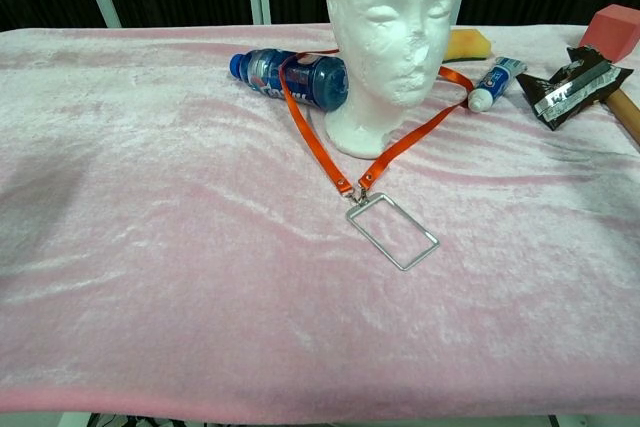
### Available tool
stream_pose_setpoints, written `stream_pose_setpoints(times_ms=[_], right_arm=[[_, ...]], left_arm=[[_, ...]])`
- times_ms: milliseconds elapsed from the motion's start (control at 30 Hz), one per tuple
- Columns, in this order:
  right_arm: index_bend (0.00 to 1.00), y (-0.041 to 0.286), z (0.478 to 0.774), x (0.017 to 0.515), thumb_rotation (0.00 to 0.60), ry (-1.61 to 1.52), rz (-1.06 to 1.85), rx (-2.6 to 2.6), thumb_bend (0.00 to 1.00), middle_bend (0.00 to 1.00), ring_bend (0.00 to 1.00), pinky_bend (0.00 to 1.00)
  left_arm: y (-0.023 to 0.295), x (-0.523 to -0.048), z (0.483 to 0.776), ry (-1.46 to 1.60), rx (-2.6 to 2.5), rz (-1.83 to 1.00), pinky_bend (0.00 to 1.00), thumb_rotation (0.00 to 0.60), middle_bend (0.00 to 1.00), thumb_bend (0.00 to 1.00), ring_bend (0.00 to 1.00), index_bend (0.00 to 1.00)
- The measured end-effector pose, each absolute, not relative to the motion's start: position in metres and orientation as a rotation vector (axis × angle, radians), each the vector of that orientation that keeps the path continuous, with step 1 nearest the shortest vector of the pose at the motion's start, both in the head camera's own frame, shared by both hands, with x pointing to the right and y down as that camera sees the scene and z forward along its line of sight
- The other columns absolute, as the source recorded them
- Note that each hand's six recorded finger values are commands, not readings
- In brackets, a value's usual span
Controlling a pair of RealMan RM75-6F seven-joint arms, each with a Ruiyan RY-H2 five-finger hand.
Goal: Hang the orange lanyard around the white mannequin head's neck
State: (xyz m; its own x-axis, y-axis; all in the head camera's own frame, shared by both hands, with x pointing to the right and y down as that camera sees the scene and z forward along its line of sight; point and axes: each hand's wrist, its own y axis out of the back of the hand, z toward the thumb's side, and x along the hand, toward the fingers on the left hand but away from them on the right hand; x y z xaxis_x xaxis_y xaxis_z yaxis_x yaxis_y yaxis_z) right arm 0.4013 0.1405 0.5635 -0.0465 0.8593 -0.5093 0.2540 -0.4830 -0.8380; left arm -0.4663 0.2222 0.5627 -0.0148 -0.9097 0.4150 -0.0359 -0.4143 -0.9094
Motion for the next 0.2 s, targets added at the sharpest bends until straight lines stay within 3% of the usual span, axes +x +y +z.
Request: stream_pose_setpoints(times_ms=[200], right_arm=[[0.05, 0.195, 0.551, 0.448, 0.6, -1.138, 1.479, -1.59, 0.19, 0.09, 0.18, 0.28]], left_arm=[[0.229, -0.468, 0.561, 1.011, -1.563, -1.54, 0.0, 0.6, 0.12, 0.09, 0.0, 0.16]])
